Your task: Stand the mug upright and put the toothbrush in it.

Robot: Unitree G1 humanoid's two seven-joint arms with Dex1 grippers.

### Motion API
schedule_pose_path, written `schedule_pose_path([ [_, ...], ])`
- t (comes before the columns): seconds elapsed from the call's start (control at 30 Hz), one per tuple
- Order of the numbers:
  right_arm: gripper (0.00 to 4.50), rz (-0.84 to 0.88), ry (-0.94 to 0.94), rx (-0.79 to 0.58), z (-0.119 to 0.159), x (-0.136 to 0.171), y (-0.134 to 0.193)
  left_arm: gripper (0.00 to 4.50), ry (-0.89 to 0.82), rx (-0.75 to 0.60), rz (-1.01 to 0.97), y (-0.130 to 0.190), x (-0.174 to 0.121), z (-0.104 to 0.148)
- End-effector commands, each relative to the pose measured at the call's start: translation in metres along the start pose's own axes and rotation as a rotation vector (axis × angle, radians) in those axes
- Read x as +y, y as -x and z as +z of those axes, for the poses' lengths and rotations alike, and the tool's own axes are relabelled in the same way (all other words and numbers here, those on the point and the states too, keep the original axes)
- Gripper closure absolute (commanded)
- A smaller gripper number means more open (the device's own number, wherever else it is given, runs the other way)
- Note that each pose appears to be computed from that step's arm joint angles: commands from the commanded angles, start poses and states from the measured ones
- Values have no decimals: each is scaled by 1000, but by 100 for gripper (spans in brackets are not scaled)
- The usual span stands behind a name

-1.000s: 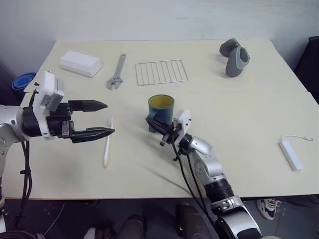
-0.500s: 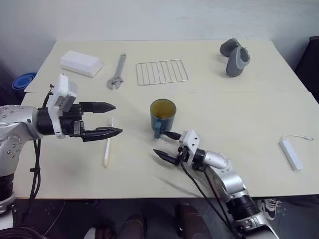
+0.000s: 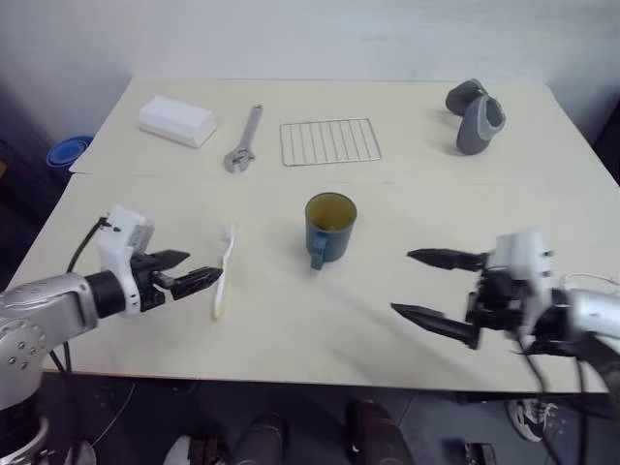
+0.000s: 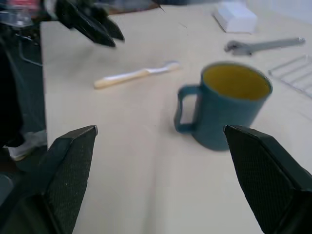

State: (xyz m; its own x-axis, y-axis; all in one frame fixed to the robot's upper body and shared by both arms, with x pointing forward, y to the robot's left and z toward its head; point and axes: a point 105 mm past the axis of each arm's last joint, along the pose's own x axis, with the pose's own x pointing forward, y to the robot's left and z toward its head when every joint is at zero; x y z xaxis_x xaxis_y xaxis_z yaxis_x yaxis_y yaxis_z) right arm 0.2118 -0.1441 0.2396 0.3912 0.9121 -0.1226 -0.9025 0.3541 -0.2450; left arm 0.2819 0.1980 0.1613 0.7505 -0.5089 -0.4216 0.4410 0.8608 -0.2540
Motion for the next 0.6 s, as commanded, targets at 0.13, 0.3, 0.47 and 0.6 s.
schedule_pose_path([
  [0.13, 20, 27, 36, -11, 26, -4, 6, 0, 107, 88, 125, -42, 2, -10],
  [0.3, 20, 12, 58, -13, 31, -7, 9, 0, 63, 190, 148, -55, 2, -15],
  [0.47, 17, -37, 102, 51, 23, -10, 8, 40, 68, 225, 170, -64, 5, -11],
  [0.6, 17, -89, 128, 69, 20, -14, 12, 146, 125, 228, 205, -67, 14, -10],
])
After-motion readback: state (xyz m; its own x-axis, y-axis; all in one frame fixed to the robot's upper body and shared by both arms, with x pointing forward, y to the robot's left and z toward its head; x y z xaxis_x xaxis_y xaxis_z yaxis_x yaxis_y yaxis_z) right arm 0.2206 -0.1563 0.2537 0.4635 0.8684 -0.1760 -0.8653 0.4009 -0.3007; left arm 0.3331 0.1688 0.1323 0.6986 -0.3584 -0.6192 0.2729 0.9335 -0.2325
